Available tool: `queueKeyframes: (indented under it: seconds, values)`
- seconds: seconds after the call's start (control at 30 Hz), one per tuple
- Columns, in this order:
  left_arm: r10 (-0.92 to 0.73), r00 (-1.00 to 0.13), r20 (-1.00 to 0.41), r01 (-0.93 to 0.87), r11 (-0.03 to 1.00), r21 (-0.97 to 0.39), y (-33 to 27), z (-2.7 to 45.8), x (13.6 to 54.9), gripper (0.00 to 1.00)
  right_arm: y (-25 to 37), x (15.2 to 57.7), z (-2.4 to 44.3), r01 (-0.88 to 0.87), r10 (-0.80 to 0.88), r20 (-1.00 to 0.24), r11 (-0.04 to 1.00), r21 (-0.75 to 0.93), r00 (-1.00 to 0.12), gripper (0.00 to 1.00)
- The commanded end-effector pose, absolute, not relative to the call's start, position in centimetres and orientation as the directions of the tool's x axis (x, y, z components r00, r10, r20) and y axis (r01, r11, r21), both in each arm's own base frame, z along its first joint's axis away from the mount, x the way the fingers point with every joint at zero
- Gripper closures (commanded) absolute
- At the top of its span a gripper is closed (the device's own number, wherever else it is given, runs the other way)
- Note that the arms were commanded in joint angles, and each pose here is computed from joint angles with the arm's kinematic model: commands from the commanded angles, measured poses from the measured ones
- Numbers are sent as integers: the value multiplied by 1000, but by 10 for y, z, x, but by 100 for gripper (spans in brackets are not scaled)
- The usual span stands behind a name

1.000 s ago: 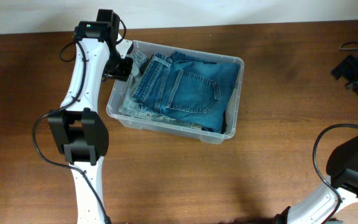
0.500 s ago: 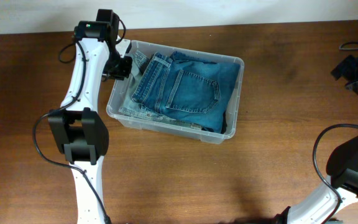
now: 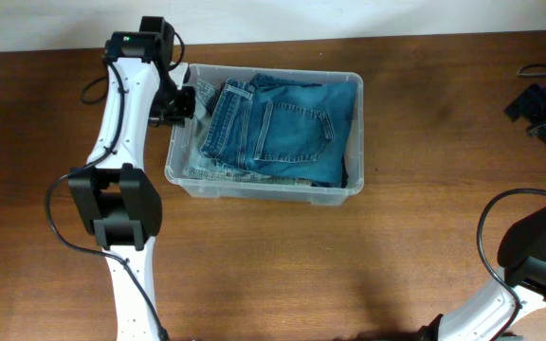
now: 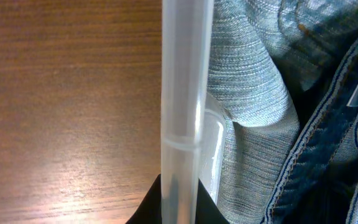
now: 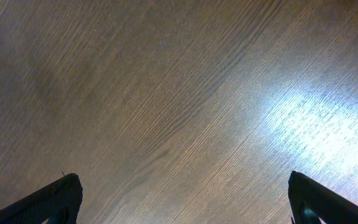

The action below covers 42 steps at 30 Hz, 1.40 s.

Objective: Pack container
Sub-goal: 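Tuck the jeans' left edge inside the container wall with the left gripper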

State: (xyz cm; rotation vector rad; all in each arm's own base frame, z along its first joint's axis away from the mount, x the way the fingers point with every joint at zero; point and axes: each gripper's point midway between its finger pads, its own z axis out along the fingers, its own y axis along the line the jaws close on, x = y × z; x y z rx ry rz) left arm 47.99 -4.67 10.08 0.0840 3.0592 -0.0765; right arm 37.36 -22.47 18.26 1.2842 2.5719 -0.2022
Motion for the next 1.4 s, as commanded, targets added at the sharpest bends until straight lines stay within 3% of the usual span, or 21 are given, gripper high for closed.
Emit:
queueKeyframes:
  seconds: [0.0,0.73,0.83,1.37]
  values:
    - [-96,-993,-65,-96,995,-7,-23,91,483,99,-227,372,178,805,768,-285,592,-23,-573,2]
    - [-214,-977,16,-214,977,9,-22,91,462,99,-227,372,178,805,768,-285,592,-23,-573,2]
    - [-213,-977,8,-213,977,9,-22,91,464,88,-227,372,178,805,768,-285,592,-23,-573,2]
    - [-40,-998,-57,-40,999,0,-23,91,481,94,-227,372,178,805,768,-285,592,-23,-573,2]
